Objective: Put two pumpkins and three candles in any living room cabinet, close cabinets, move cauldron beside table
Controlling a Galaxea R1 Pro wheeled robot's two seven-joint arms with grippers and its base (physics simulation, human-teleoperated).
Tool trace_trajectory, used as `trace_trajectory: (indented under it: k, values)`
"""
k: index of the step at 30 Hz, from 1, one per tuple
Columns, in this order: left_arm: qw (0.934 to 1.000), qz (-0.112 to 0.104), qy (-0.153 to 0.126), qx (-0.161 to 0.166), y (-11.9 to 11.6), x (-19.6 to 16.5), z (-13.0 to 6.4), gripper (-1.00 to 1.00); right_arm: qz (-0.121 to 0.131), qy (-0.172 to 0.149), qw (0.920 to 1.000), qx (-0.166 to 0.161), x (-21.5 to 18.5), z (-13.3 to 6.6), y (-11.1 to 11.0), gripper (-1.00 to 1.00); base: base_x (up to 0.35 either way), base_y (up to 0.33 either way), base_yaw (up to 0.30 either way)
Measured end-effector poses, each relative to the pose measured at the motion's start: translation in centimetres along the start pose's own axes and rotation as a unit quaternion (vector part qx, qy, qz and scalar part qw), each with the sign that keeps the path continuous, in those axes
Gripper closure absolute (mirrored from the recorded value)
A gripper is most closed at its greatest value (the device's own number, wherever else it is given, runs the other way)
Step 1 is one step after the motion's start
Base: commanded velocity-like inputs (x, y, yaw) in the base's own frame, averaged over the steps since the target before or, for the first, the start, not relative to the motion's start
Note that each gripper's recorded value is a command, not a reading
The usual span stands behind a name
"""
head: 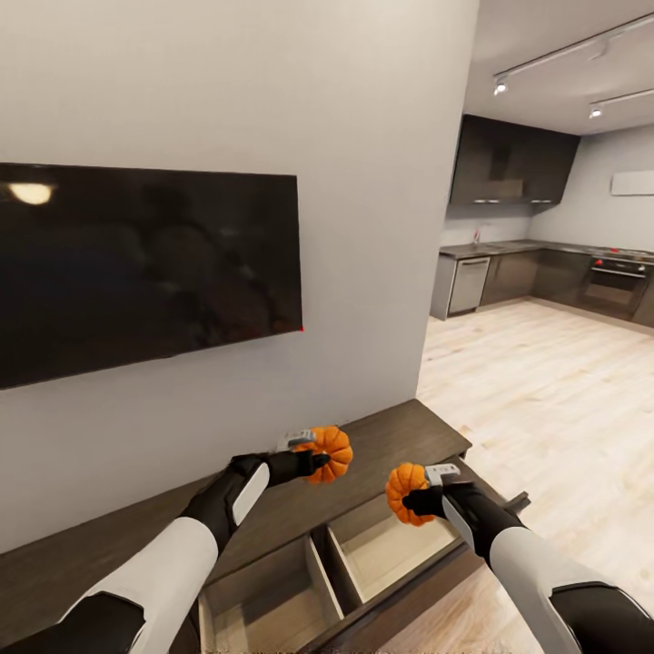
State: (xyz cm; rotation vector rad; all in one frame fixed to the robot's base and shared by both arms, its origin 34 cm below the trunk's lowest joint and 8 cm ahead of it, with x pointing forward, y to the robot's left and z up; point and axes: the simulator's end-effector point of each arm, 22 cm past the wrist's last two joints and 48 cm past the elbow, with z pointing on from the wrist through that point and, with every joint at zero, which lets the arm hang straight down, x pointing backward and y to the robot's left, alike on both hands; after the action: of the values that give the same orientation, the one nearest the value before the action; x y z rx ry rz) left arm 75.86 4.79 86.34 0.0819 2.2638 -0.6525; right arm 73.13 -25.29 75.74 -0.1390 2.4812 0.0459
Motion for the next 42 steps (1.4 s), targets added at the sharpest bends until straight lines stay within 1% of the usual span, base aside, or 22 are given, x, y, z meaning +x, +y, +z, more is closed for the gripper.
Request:
trace_trajectory:
  k: [1,2,3,4,5,6,7,8,9,10,11,13,14,16,19,25,30,32,34,37,42]
  values:
    - [0.9997,0.007,-0.007,0.022,-1.5,-1.2,-0.4,1.0,0.0,-0.005,1.0,-0.001,-0.2,0.1,0.3,1.0,0.0,0.0,0.0]
    - [0.9987,0.015,-0.015,0.047,-3.5,-3.3,-1.3,1.0,-0.001,-0.009,1.0,-0.002,-0.3,0.2,0.5,1.0,0.0,0.0,0.0]
    - [0.9978,0.018,-0.026,0.058,-4.5,-4.6,-1.9,1.0,-0.003,-0.009,1.0,-0.002,-0.3,0.2,0.6,1.0,0.0,0.0,0.0]
    - [0.9974,0.027,-0.027,0.062,-5.0,-5.3,-2.4,1.0,-0.002,-0.009,1.0,-0.003,-0.3,0.3,0.8,1.0,0.0,0.0,0.0]
    - [0.9969,0.03,-0.029,0.066,-5.4,-5.8,-2.7,1.0,-0.003,-0.008,1.0,-0.003,-0.2,0.4,0.8,1.0,0.0,0.0,0.0]
    - [0.9961,0.039,-0.036,0.071,-6.1,-6.9,-3.3,1.0,-0.003,-0.008,1.0,-0.005,-0.2,0.5,1.0,1.0,0.0,0.0,0.0]
    - [0.9948,0.04,-0.045,0.083,-7.2,-8.1,-4.1,1.0,-0.003,-0.008,0.9999,-0.006,-0.2,0.5,1.2,1.0,0.0,0.0,0.0]
    - [0.9942,0.043,-0.047,0.086,-7.5,-8.5,-4.4,1.0,-0.003,-0.007,0.9999,-0.007,-0.1,0.6,1.3,1.0,0.0,0.0,0.0]
    - [0.9934,0.055,-0.054,0.085,-7.8,-9.2,-4.9,1.0,-0.002,-0.007,0.9999,-0.008,0.0,0.7,1.5,1.0,0.0,0.0,0.0]
    - [0.9921,0.054,-0.061,0.095,-8.7,-10.0,-5.5,1.0,-0.002,-0.007,0.9999,-0.009,0.0,0.7,1.6,1.0,0.0,0.0,0.0]
    - [0.9912,0.058,-0.066,0.099,-9.2,-10.6,-6.0,1.0,-0.002,-0.007,0.9999,-0.01,-0.2,0.8,1.8,1.0,0.0,0.0,0.0]
    - [0.9903,0.066,-0.071,0.1,-9.5,-11.2,-6.5,1.0,-0.002,-0.01,0.9999,-0.012,-0.7,0.8,2.0,1.0,0.0,0.0,0.0]
    - [0.9898,0.065,-0.071,0.105,-9.9,-11.4,-6.8,1.0,-0.002,-0.013,0.9998,-0.013,-1.2,0.8,2.2,1.0,0.0,0.0,0.0]
    - [0.9896,0.068,-0.072,0.105,-10.0,-11.6,-6.9,1.0,-0.004,-0.013,0.9998,-0.014,-1.5,0.9,2.4,1.0,0.0,0.0,0.0]
    - [0.9897,0.068,-0.071,0.104,-9.9,-11.6,-6.9,1.0,-0.004,-0.005,0.9999,-0.015,-0.8,1.2,2.7,1.0,0.0,0.0,0.0]
    - [0.9902,0.065,-0.067,0.104,-9.6,-11.3,-6.5,1.0,-0.005,-0.025,0.9995,-0.017,-1.2,1.7,2.9,1.0,0.0,0.0,0.0]
    - [0.9906,0.063,-0.064,0.103,-9.3,-11.0,-6.1,1.0,-0.004,-0.028,0.9994,-0.017,-1.1,2.0,2.9,1.0,0.0,0.0,0.0]
    - [0.9908,0.062,-0.062,0.103,-9.2,-10.9,-6.0,1.0,0.002,-0.028,0.9995,-0.017,-1.0,2.1,2.8,1.0,0.0,0.0,0.0]
    - [0.9909,0.061,-0.061,0.103,-9.1,-10.8,-5.8,1.0,0.021,-0.029,0.9992,-0.018,-1.0,2.2,2.6,1.0,0.0,0.0,0.0]
    - [0.9911,0.06,-0.059,0.103,-9.0,-10.6,-5.6,1.0,0.039,-0.028,0.9987,-0.018,-0.9,2.4,2.3,1.0,0.0,0.0,0.0]
    - [0.9915,0.058,-0.056,0.102,-8.7,-10.3,-5.2,1.0,0.052,-0.025,0.9982,-0.018,-0.5,2.7,2.2,1.0,0.0,0.0,0.0]
